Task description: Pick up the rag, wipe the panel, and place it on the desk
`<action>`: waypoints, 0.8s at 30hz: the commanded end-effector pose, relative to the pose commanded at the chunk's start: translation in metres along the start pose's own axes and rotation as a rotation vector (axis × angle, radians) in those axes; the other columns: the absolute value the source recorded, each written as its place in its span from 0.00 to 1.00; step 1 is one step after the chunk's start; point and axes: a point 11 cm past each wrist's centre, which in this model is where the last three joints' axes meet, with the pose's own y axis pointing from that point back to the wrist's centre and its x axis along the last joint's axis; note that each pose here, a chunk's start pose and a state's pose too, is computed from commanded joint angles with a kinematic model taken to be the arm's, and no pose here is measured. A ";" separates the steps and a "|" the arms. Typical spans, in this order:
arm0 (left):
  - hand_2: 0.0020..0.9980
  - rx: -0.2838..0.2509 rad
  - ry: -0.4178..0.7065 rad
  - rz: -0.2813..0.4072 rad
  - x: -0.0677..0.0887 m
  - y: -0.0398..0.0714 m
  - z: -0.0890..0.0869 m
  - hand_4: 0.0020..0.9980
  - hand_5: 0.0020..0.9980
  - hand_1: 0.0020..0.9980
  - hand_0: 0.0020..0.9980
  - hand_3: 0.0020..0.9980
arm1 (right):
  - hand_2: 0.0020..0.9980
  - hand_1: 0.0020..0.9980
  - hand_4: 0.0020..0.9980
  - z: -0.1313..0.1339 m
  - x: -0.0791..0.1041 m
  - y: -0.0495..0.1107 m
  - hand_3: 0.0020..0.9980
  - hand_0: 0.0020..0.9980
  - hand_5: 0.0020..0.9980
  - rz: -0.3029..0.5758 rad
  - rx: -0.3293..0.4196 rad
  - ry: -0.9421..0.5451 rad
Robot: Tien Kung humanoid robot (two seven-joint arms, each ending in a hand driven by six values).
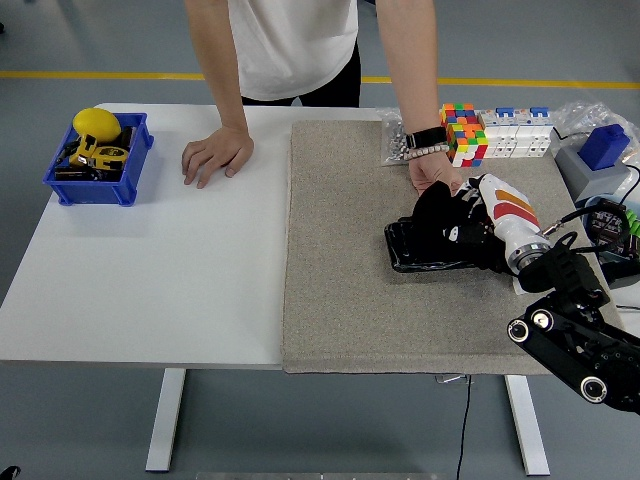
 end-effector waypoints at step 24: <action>0.73 0.003 0.005 -0.001 0.000 0.000 -0.003 0.67 0.62 0.73 0.69 0.60 | 0.32 0.27 0.89 0.064 0.053 -0.006 0.37 0.16 0.00 0.136 -0.160 0.008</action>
